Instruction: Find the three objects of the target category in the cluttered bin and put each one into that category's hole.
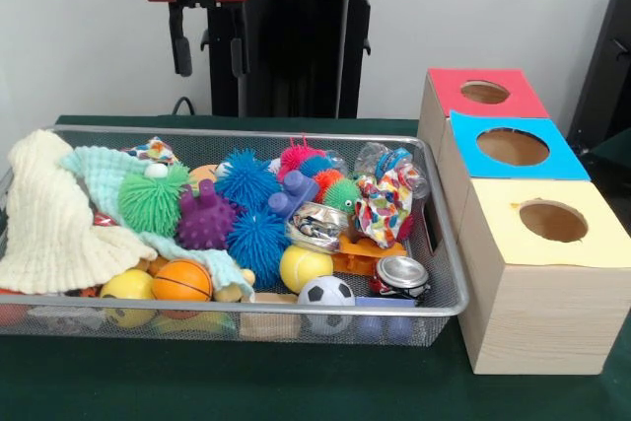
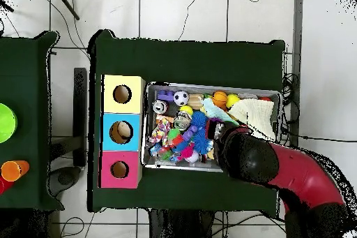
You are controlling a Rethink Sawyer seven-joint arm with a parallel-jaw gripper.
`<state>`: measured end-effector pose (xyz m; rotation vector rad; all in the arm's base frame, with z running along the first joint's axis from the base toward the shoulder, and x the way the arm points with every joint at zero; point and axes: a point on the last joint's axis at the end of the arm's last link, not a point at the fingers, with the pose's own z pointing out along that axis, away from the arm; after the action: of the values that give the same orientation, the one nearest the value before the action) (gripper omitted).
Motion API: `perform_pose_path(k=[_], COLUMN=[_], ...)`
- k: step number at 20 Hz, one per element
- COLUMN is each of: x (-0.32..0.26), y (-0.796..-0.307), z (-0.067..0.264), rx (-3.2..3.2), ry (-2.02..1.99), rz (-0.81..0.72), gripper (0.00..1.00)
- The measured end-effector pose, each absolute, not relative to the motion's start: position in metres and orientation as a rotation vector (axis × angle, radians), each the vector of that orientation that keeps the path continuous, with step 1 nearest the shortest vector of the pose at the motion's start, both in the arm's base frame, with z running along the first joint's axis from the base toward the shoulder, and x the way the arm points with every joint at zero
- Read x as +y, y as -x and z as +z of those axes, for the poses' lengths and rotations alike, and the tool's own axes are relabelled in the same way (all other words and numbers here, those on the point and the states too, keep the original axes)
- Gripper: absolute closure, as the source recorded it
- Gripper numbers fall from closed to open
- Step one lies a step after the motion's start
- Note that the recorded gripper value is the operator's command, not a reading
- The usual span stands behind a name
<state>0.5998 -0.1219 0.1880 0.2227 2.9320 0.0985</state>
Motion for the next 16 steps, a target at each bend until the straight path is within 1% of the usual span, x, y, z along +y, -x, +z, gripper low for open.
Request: perform_pose_path(k=[8, 16], x=[-0.125, -0.129], y=[-0.646, -0.678], z=[0.200, 0.193], rx=[2.952, 2.956], ry=[-0.147, -0.083], rz=[0.121, 0.136], gripper=[0.00, 0.00])
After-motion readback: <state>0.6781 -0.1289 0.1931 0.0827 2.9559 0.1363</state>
